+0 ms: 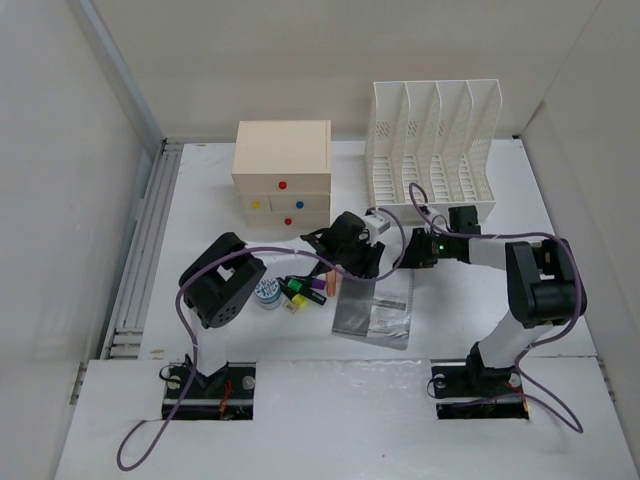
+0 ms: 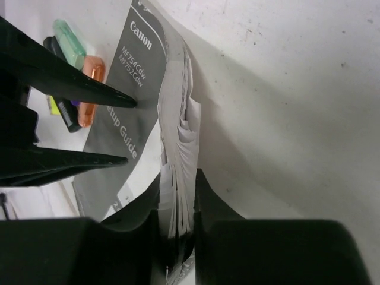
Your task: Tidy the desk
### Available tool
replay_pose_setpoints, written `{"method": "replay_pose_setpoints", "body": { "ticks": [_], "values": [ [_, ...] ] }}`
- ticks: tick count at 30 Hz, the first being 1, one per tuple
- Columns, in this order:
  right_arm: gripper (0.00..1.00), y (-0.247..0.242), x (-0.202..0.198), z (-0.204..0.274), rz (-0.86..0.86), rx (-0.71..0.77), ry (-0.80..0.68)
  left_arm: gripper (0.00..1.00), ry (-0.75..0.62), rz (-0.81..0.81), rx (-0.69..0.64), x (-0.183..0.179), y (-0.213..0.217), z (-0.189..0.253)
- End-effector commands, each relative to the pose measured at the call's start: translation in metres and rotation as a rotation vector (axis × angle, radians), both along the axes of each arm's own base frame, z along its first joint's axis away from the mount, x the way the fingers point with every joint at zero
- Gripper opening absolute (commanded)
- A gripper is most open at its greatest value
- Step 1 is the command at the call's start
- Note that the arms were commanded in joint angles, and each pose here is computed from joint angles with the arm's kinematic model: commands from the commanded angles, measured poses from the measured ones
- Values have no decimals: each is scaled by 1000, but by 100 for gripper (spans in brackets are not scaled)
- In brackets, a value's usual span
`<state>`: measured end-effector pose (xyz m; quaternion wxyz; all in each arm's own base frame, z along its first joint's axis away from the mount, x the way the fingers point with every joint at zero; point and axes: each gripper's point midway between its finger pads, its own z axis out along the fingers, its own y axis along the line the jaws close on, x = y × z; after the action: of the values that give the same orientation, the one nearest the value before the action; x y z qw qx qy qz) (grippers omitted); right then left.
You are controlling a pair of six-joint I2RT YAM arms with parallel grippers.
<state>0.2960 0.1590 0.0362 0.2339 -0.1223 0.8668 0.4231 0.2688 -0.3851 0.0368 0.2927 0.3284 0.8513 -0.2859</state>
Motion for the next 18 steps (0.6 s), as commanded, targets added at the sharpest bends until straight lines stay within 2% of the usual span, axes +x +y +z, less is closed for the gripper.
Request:
{"method": "replay_pose_setpoints", "body": {
  "ticks": [1, 3, 7, 8, 9, 10, 11, 12, 13, 15, 16, 18],
  "values": [
    [10, 19, -4, 18, 83, 74, -27, 45, 134, -59, 73, -30, 8, -31],
    [0, 17, -2, 26, 79, 83, -49, 45, 134, -59, 73, -30, 8, -31],
    [0, 2, 11, 54, 44, 98, -130, 49, 96, -59, 51, -24, 5, -13],
    [0, -6, 15, 61, 29, 90, -153, 51, 63, -53, 23, -21, 3, 5],
    [0, -6, 9, 66, 37, 83, -135, 60, 46, -53, 4, -19, 1, 18],
    [0, -14, 18, 84, 44, 46, -218, 63, 15, -61, -20, -16, -2, 36],
    [0, -16, 18, 91, 56, 26, -239, 65, -6, -61, -43, -15, -3, 52],
    [0, -18, 18, 98, 67, 3, -260, 67, -58, -71, -113, -14, -7, 90],
    [0, -19, 15, 111, 90, -12, -280, 70, -81, -80, -148, -17, -7, 109],
    [0, -23, 14, 133, 86, -51, -343, 71, -123, -75, -232, -14, -1, 148],
    [0, -23, 10, 141, 91, -55, -358, 73, -177, -64, -291, -12, 9, 183],
    [0, -27, 12, 172, 70, -85, -451, 74, -224, -40, -346, -10, 21, 212]
  ]
}}
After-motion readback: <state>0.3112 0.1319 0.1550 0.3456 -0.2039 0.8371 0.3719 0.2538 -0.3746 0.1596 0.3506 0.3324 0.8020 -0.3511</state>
